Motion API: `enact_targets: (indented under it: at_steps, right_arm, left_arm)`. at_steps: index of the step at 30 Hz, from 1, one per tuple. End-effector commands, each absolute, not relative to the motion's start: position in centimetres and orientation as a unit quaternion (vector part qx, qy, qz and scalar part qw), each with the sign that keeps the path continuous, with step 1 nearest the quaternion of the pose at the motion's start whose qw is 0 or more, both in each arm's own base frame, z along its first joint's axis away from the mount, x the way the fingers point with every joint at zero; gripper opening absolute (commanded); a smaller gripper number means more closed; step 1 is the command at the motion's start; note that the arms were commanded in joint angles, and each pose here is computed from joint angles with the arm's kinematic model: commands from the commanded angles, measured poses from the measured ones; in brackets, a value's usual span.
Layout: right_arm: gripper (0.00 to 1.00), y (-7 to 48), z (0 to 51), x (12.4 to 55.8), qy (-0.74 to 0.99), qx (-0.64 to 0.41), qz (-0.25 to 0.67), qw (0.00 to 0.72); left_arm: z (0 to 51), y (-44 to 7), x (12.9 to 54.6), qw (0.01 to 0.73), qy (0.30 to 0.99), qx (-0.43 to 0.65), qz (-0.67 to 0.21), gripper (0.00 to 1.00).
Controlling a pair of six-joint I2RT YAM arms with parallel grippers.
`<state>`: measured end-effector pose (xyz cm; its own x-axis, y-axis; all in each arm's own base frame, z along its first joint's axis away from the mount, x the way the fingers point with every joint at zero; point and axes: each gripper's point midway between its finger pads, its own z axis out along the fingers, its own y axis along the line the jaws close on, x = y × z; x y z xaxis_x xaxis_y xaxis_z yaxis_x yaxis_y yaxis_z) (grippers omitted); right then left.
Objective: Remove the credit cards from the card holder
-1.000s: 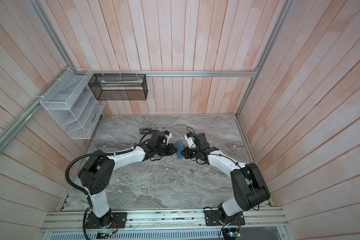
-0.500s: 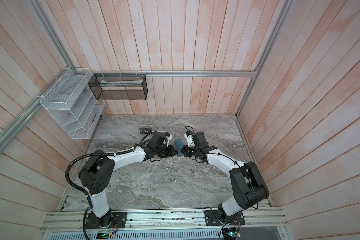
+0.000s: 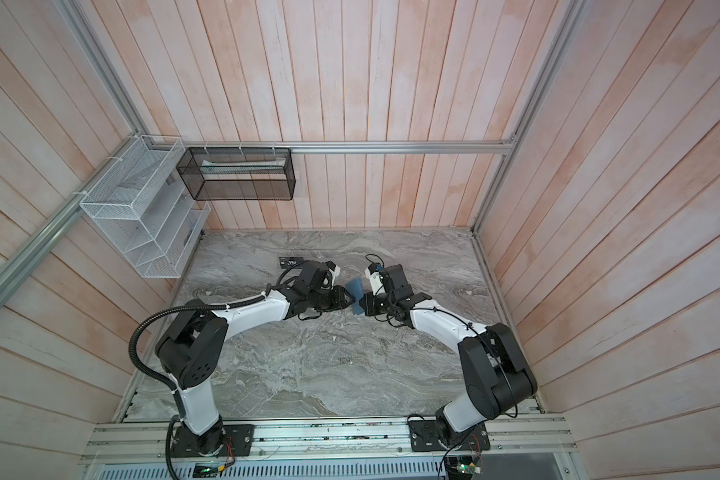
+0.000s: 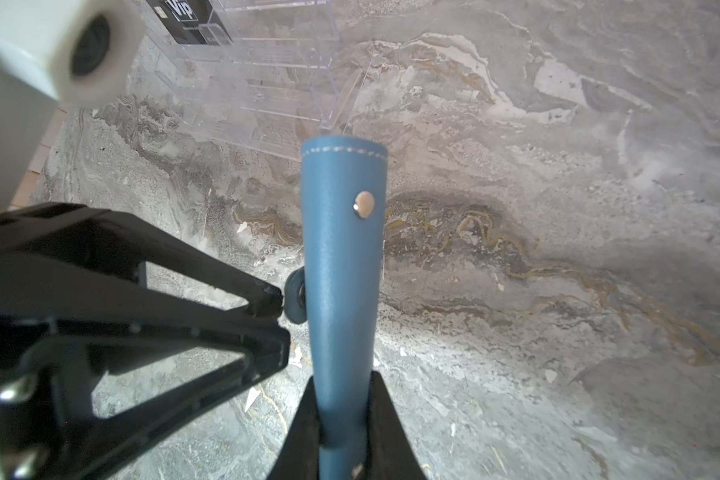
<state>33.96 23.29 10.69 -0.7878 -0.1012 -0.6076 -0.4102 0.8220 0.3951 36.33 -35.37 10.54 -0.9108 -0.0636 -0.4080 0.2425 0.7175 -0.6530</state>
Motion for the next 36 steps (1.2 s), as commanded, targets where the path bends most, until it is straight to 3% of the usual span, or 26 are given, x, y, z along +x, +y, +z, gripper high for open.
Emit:
enact_targets:
  at_steps: [1, 26, 36]
  right_arm:
    - [0.0, 23.8, 12.3, 34.6, 0.899, -0.15, 0.261, 0.317]
    - [0.0, 23.8, 12.3, 34.8, 0.9, -0.149, 0.253, 0.323]
    - [0.0, 23.7, 12.3, 34.9, 0.9, -0.151, 0.249, 0.324]
  left_arm:
    - [12.7, -35.4, 37.6, 0.232, 0.898, 0.044, -0.372, 0.38]
    - [9.9, -36.3, 36.9, 0.205, 0.912, 0.05, -0.351, 0.26]
    - [9.9, -36.1, 37.2, 0.21, 0.914, 0.05, -0.345, 0.1]
